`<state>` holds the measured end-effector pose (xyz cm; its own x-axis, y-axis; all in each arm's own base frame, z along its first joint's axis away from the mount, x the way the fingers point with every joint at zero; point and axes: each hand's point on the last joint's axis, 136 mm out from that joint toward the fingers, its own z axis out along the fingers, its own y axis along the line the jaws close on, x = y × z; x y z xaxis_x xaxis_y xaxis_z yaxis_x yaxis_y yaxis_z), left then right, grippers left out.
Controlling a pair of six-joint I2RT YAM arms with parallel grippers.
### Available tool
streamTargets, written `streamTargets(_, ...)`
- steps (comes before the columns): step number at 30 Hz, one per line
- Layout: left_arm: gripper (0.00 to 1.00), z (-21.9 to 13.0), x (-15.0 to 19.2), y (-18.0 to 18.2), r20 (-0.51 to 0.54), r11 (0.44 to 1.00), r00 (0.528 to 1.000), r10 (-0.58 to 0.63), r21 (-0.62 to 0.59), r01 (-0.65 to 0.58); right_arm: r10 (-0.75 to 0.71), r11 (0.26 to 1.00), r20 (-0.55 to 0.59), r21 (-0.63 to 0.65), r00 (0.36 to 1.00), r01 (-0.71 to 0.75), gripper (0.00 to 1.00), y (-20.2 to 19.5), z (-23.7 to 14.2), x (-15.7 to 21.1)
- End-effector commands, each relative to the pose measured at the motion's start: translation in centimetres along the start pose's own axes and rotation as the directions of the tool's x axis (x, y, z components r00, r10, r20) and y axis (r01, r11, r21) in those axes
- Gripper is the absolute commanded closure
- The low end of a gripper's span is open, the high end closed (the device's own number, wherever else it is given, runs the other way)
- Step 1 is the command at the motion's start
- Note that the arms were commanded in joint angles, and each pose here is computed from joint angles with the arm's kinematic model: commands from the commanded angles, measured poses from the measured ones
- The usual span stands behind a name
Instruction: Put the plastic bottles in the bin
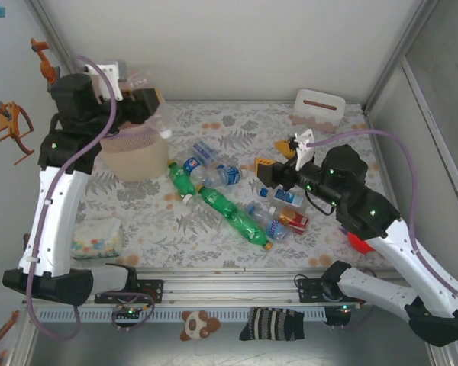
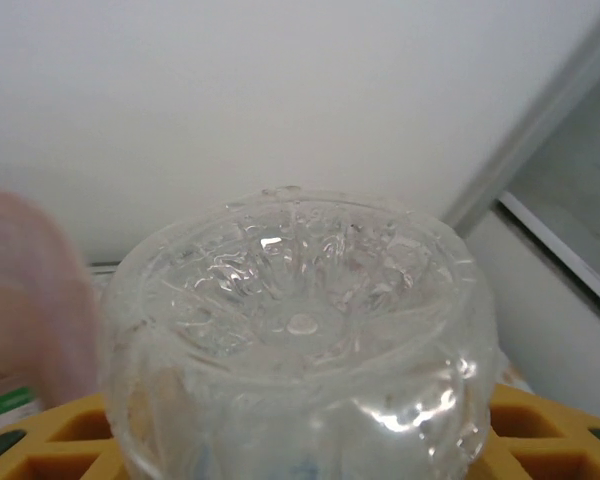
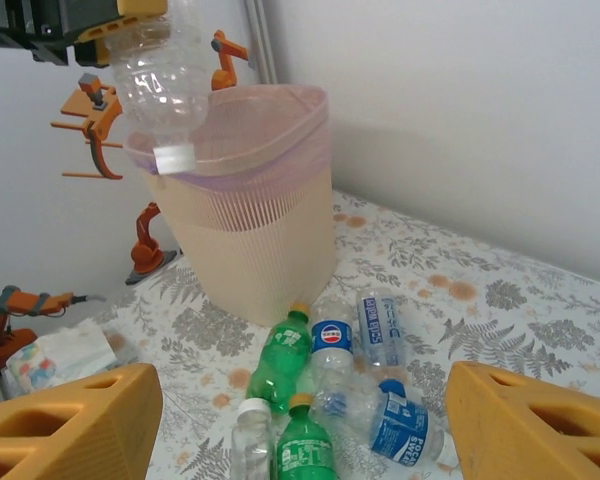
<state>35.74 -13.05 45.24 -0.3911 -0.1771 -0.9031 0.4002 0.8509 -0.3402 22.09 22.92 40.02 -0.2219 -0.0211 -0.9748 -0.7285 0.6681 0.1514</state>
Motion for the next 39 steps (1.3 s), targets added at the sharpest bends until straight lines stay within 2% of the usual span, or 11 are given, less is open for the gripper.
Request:
streamTargets(1, 0.52, 0.0, 0.0, 4.2, -0.036, 0.991, 0.998, -0.058, -0.127, 0.053, -0.023, 0.999, 0.029, 0.026, 0.999, 0.022, 0.27, -0.4, -0.3, -1.4)
streamTargets(5, 0.52, 0.5, -1.5, 8.6, 0.031, 0.954, 0.975, -0.221, -0.203, 0.222, -0.022, 1.000, 0.033, 0.021, 0.999, 0.021, 0.27, -0.3, -0.2, -1.6)
streamTargets(8, 0.55, 1.4, -2.4, 11.0, 0.122, 0.908, 0.930, -0.345, -0.206, 0.364, -0.019, 1.000, 0.036, 0.021, 0.999, 0.019, 0.27, -0.3, -0.2, -1.6)
streamTargets(10, 0.58, 1.9, -2.7, 13.0, 0.195, 0.855, 0.879, -0.435, -0.217, 0.471, -0.018, 1.000, 0.037, 0.021, 0.999, 0.017, 0.27, -0.3, -0.2, -1.6)
streamTargets(14, 0.58, 3.2, -2.3, 16.6, 0.329, 0.707, 0.740, -0.587, -0.238, 0.666, -0.017, 1.000, 0.036, 0.024, 0.999, 0.016, 0.27, -0.3, -0.4, -1.5)
streamTargets(16, 0.59, 4.0, -1.9, 17.8, 0.364, 0.638, 0.677, -0.640, -0.240, 0.732, -0.018, 0.999, 0.038, 0.029, 0.999, 0.017, 0.27, -0.4, -0.6, -1.5)
streamTargets(19, 0.60, 5.1, -0.8, 19.7, 0.403, 0.504, 0.572, -0.715, -0.269, 0.820, -0.021, 0.999, 0.041, 0.038, 0.999, 0.019, 0.27, -0.5, -0.8, -1.5)
streamTargets(24, 0.62, 7.6, 2.2, 21.8, 0.431, 0.289, 0.416, -0.800, -0.331, 0.898, -0.027, 0.999, 0.037, 0.048, 0.999, 0.025, 0.27, -0.7, -0.8, -1.2)
streamTargets(26, 0.62, 8.2, 3.3, 22.3, 0.451, 0.220, 0.372, -0.811, -0.355, 0.909, -0.032, 0.998, 0.037, 0.051, 0.999, 0.030, 0.27, -0.8, -0.9, -1.2)
streamTargets(33, 0.62, 9.8, 7.5, 24.6, 0.517, 0.003, 0.270, -0.813, -0.459, 0.888, -0.048, 0.996, 0.031, 0.070, 0.998, 0.046, 0.27, -1.1, -1.2, -0.9)
streamTargets(39, 0.59, 10.6, 10.0, 26.9, 0.560, -0.088, 0.229, -0.796, -0.482, 0.872, -0.055, 0.995, 0.025, 0.087, 0.998, 0.052, 0.27, -1.4, -1.5, -0.7)
